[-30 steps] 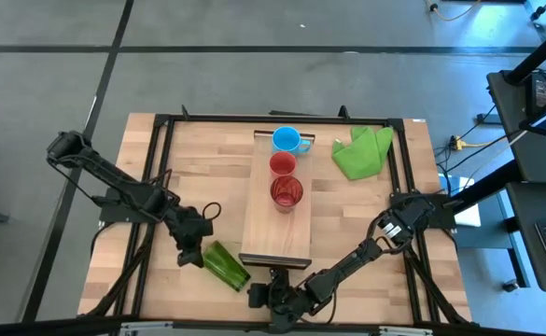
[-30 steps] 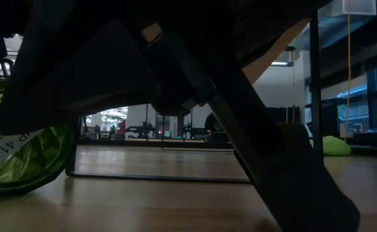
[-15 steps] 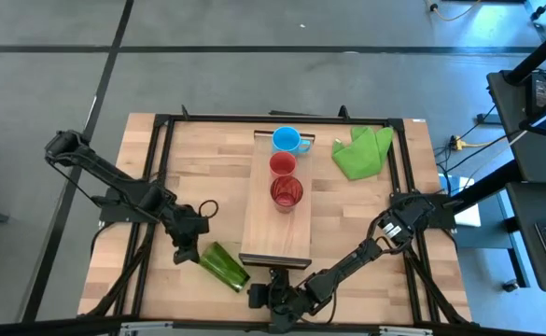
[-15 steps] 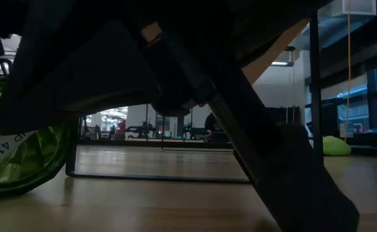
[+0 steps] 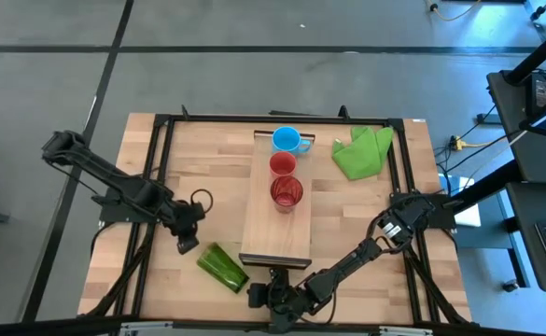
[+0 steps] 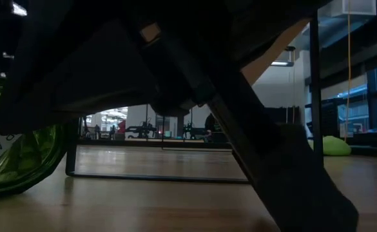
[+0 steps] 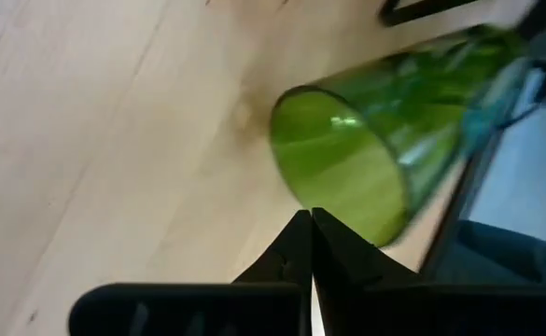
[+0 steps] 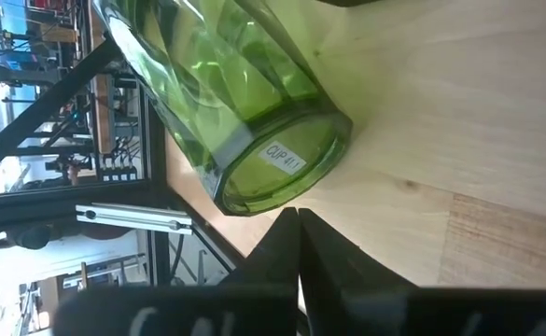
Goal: Stack small to large cups/mugs on shelf
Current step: Put the green cup on the shelf
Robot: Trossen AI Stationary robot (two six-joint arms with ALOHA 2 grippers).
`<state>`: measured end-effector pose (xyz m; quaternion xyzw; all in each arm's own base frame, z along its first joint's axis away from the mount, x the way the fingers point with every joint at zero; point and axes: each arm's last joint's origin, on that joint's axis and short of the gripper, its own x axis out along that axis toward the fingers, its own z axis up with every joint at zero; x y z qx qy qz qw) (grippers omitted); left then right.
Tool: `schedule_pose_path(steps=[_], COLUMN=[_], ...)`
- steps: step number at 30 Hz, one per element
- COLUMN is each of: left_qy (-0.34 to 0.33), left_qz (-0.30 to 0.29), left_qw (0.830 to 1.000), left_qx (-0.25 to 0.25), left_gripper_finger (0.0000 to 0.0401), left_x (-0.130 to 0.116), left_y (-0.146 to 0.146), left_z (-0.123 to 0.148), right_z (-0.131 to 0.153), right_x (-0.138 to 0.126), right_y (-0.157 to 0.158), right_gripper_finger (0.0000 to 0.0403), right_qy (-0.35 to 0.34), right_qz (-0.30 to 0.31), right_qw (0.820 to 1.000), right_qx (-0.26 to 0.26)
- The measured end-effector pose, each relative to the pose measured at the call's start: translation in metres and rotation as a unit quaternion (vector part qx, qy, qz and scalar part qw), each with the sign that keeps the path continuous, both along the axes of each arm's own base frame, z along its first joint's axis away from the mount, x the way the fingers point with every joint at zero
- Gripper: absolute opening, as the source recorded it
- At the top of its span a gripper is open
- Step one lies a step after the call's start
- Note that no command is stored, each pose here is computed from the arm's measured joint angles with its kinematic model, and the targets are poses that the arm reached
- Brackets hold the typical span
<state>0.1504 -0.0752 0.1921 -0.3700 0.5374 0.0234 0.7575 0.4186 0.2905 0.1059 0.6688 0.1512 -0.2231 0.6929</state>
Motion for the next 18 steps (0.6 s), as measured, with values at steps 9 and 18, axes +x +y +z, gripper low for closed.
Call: schedule_pose_path(steps=[9,18], left_qy=[-0.008,-0.067], left_qz=[-0.026,-0.037], left_qw=[0.999,0.993], left_qx=[-0.026,-0.094], left_gripper_finger=[0.0000,0.0000], left_x=[0.022,0.032], left_y=[-0.013,-0.024], left_z=[-0.014,-0.003], right_z=[0.000,0.000], right_x=[0.002,0.003], right_y=[-0.003,-0.004], right_gripper_finger=[0.0004,0.0004], right_qy=[-0.009,-0.010], right_qz=[-0.014,-0.017], right_qw=[1.000,1.000], right_qx=[-0.001,-0.004])
